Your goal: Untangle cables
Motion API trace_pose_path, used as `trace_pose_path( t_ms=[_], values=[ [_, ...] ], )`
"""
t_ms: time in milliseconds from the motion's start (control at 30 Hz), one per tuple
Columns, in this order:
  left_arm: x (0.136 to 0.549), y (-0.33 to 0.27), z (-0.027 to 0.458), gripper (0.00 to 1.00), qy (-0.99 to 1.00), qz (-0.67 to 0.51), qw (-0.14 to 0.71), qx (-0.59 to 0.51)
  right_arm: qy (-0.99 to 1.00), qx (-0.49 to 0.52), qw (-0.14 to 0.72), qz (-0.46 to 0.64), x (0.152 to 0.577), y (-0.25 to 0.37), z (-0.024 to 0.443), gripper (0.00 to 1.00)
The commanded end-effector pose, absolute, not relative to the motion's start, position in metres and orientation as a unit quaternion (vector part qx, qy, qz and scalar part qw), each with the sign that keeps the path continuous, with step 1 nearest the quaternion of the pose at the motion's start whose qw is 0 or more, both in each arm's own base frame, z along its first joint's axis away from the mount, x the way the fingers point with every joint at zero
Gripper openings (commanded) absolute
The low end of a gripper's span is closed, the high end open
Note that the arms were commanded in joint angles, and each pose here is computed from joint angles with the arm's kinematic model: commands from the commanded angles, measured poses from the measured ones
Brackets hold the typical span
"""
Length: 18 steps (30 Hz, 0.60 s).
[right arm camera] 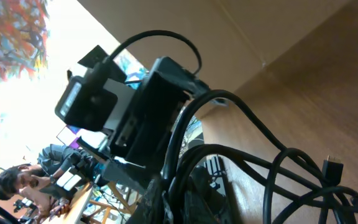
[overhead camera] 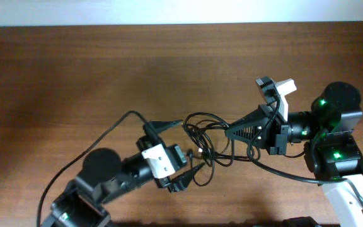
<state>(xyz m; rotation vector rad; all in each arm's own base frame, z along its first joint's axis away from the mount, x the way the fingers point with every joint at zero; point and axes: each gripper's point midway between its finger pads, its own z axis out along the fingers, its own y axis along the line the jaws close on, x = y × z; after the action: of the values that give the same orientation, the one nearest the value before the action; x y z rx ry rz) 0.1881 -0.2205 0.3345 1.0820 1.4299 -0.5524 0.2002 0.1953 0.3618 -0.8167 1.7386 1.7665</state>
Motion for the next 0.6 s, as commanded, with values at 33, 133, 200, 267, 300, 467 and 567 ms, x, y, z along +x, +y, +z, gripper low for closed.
trace_pose_path(
  t_ms=[33,133,200,267,300,467,567],
  values=[
    [0.201,-0.239,0.321,0.99,0.584,-0.214,0.584,0.521,0.628,-0.327,0.262,0.656,0.191,0.196,0.369,0.04],
    [0.227,-0.25,0.329,0.99,0.58,-0.2,0.611,0.5,0.628,-0.327,0.262,0.656,0.191,0.196,0.369,0.04],
    [0.235,-0.256,0.334,0.99,0.571,-0.202,0.624,0.494,0.628,-0.327,0.262,0.656,0.191,0.196,0.369,0.04],
    [0.244,-0.254,0.33,0.99,0.583,-0.186,0.625,0.485,0.628,-0.327,0.262,0.656,0.191,0.196,0.369,0.04],
    [0.251,-0.252,0.326,0.99,0.595,-0.171,0.624,0.477,0.628,-0.327,0.262,0.656,0.191,0.196,0.369,0.04],
    [0.259,-0.251,0.319,0.16,0.607,-0.161,0.618,0.472,0.628,-0.327,0.262,0.656,0.191,0.196,0.369,0.04],
    [0.255,-0.248,0.326,0.0,0.613,-0.176,0.622,0.455,0.628,-0.326,0.263,0.656,0.192,0.196,0.369,0.04]
  ],
)
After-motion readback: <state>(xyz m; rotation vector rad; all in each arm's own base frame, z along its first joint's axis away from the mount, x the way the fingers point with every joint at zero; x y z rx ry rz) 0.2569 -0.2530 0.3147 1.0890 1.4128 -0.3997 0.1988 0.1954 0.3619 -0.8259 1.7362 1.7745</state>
